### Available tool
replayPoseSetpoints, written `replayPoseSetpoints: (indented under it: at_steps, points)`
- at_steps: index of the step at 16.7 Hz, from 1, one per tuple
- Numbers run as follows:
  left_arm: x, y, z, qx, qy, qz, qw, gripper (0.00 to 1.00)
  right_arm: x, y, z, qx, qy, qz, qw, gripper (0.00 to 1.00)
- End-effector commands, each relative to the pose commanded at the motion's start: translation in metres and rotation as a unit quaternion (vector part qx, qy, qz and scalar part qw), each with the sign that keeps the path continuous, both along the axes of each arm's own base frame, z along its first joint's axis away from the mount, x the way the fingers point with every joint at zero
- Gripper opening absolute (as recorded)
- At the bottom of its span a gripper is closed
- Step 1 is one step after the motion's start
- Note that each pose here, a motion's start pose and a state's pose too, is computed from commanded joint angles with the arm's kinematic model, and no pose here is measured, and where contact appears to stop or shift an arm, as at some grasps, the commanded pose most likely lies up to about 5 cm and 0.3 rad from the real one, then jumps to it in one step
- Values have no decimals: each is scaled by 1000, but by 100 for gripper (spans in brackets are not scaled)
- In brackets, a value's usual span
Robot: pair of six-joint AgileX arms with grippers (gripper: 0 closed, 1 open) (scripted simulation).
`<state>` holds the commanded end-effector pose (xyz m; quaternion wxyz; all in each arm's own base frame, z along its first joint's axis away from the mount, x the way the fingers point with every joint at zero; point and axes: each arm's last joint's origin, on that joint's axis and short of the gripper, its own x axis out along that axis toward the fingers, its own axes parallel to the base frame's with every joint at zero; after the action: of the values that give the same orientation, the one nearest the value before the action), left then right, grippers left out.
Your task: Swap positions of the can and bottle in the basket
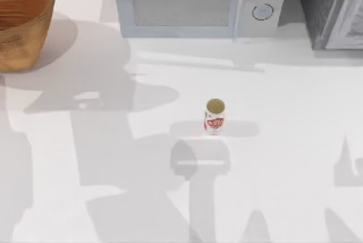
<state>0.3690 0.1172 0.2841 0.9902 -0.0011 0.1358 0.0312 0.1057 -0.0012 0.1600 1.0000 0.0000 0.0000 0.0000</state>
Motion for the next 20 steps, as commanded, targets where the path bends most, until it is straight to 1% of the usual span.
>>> replayPoseSetpoints:
  at_steps: [3,5,10,12,16,18,20]
  points:
    - [13,-17,20,-11,20,-26,999,0,0,0,0,0,0,0,1000,100]
    - [17,-24,26,-14,25,-35,999,0,0,0,0,0,0,0,1000,100]
    - [16,-23,28,-13,24,-34,999,0,0,0,0,0,0,0,1000,100]
    - [20,-24,27,-12,18,-34,999,0,0,0,0,0,0,0,1000,100]
    - [45,-25,4,-14,25,-35,999,0,0,0,0,0,0,0,1000,100]
    - [58,-25,-13,-16,33,-35,999,0,0,0,0,0,0,0,1000,100]
    - [65,-28,-17,-14,26,-36,999,0,0,0,0,0,0,0,1000,100]
